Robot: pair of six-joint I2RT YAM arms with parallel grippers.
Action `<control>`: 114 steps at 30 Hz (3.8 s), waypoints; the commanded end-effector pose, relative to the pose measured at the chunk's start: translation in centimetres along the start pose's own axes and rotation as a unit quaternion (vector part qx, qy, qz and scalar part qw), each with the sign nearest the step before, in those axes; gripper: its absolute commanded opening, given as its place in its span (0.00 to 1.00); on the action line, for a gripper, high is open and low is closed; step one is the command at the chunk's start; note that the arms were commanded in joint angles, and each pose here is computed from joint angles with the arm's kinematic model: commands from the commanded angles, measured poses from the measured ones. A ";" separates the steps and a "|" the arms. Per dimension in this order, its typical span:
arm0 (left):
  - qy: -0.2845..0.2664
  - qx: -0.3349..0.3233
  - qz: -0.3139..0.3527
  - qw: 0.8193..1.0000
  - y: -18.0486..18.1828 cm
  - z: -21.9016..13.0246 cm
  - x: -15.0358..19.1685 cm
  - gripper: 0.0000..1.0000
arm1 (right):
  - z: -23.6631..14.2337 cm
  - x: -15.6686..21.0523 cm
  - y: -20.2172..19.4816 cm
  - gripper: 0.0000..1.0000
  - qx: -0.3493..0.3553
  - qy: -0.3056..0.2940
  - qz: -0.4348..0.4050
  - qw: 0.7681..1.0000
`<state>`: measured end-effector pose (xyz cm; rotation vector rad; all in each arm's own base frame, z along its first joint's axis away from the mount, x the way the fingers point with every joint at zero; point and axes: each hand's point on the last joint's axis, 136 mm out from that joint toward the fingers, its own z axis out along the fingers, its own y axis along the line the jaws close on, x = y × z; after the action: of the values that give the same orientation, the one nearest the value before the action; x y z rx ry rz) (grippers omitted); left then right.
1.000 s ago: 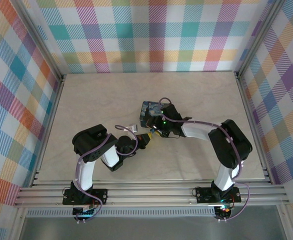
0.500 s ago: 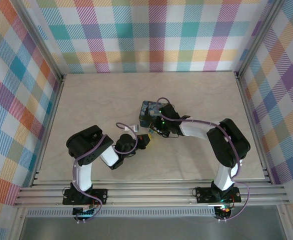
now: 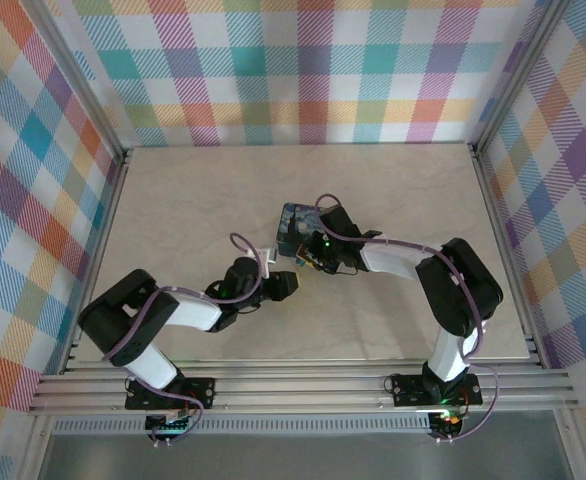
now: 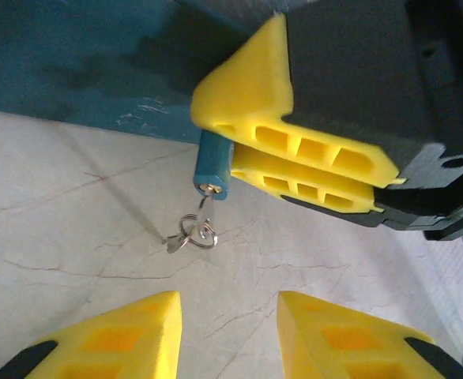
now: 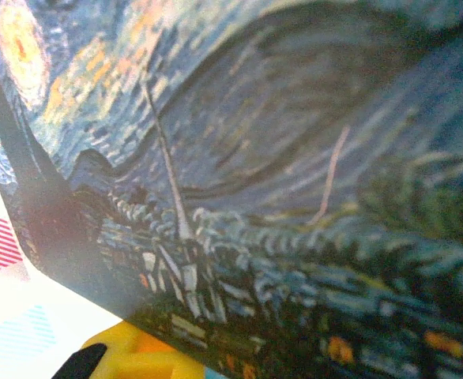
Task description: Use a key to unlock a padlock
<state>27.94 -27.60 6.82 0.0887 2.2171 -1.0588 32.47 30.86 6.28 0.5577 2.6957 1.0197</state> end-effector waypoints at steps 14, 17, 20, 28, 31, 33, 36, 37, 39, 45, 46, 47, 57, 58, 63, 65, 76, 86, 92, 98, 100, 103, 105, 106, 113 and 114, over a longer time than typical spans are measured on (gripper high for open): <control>0.003 0.103 -0.119 0.988 -1.0 0.3 -1.9 0.36 | -0.8 2.2 0.0 0.00 0.011 0.059 0.067 0.996; -0.009 0.095 -0.122 0.988 -0.4 0.6 -2.0 0.35 | -1.0 2.3 0.1 0.00 0.011 0.060 0.066 0.996; -0.027 0.086 -0.118 0.989 0.1 0.6 -2.4 0.33 | -1.1 2.3 0.1 0.00 0.012 0.062 0.065 0.996; -0.035 0.095 -0.118 0.988 -0.1 1.2 -3.0 0.27 | -1.2 2.5 0.0 0.00 0.013 0.065 0.067 0.996; -0.031 0.096 -0.119 0.988 0.0 1.5 -2.9 0.26 | -1.3 2.4 0.1 0.00 0.013 0.063 0.066 0.996; -0.028 0.095 -0.120 0.988 0.2 1.6 -2.7 0.26 | -1.3 2.4 0.0 0.00 0.014 0.062 0.066 0.996; -0.025 0.094 -0.123 0.988 0.4 1.9 -2.4 0.26 | -1.3 2.4 0.0 0.00 0.014 0.062 0.066 0.996; -0.025 0.094 -0.123 0.988 0.4 1.9 -2.4 0.26 | -1.3 2.4 0.0 0.00 0.015 0.062 0.067 0.996; -0.024 0.095 -0.125 0.987 0.5 2.0 -2.3 0.25 | -1.2 2.4 0.0 0.00 0.016 0.062 0.067 0.996; -0.027 0.107 -0.126 0.986 0.2 2.6 -2.6 0.23 | -1.3 2.4 0.0 0.00 0.017 0.063 0.068 0.996; -0.028 0.108 -0.126 0.986 0.1 2.6 -2.7 0.21 | -1.3 2.4 -0.1 0.00 0.017 0.063 0.068 0.996; -0.029 0.110 -0.126 0.986 0.1 2.6 -2.8 0.18 | -1.3 2.5 0.0 0.00 0.016 0.063 0.067 0.996; -0.044 0.087 -0.042 0.994 -0.5 1.6 -2.1 0.00 | -1.4 2.5 -0.1 0.00 0.024 0.066 0.069 0.995; -0.042 0.066 0.000 0.997 -0.8 1.7 -1.5 0.00 | -1.4 2.6 -0.1 0.00 0.025 0.070 0.069 0.995; -0.043 -0.021 0.188 0.981 -2.0 2.3 0.7 0.00 | -1.4 3.3 -0.5 0.00 0.036 0.089 0.065 0.993; -0.049 -0.048 0.241 0.968 -1.9 2.4 1.2 0.00 | -1.6 3.4 -0.6 0.00 0.042 0.094 0.059 0.993; -0.017 -0.141 0.444 0.885 -3.0 4.5 3.3 0.00 | -2.6 5.0 -3.4 0.02 0.095 0.117 0.029 0.988; -0.028 -0.097 0.292 0.951 -2.3 3.9 3.7 0.00 | -4.1 4.7 -2.9 0.50 0.079 0.093 0.014 0.992; -0.046 -0.091 0.209 0.973 -1.1 3.5 2.4 0.00 | -5.0 4.4 -2.6 0.55 0.068 0.076 0.010 0.995; -0.047 -0.087 0.193 0.976 -0.5 3.3 1.9 0.00 | -5.5 4.4 -3.1 0.56 0.065 0.062 0.014 0.996; -0.047 -0.081 0.193 0.977 -0.5 3.4 2.0 0.00 | -5.6 4.4 -3.2 0.55 0.063 0.058 0.010 0.996; -0.047 -0.072 0.191 0.978 -0.7 3.4 2.2 0.00 | -5.4 4.4 -3.2 0.54 0.060 0.057 0.007 0.997; -0.045 -0.066 0.191 0.978 -0.9 3.4 2.3 0.00 | -5.2 4.4 -3.2 0.52 0.058 0.060 0.007 0.997; -0.045 -0.065 0.191 0.978 -0.9 3.4 2.4 0.00 | -5.1 4.4 -3.2 0.52 0.058 0.061 0.006 0.996; -0.039 -0.062 0.211 0.975 -1.4 3.2 2.2 0.00 | -4.0 4.6 -3.0 0.44 0.058 0.077 0.004 0.995; -0.040 -0.063 0.214 0.974 -1.5 3.1 2.2 0.00 | -3.9 4.6 -2.9 0.44 0.060 0.080 0.003 0.995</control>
<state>27.56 -31.39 4.82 0.4158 2.0662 -0.6729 26.21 27.57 6.97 0.5494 2.8941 0.9247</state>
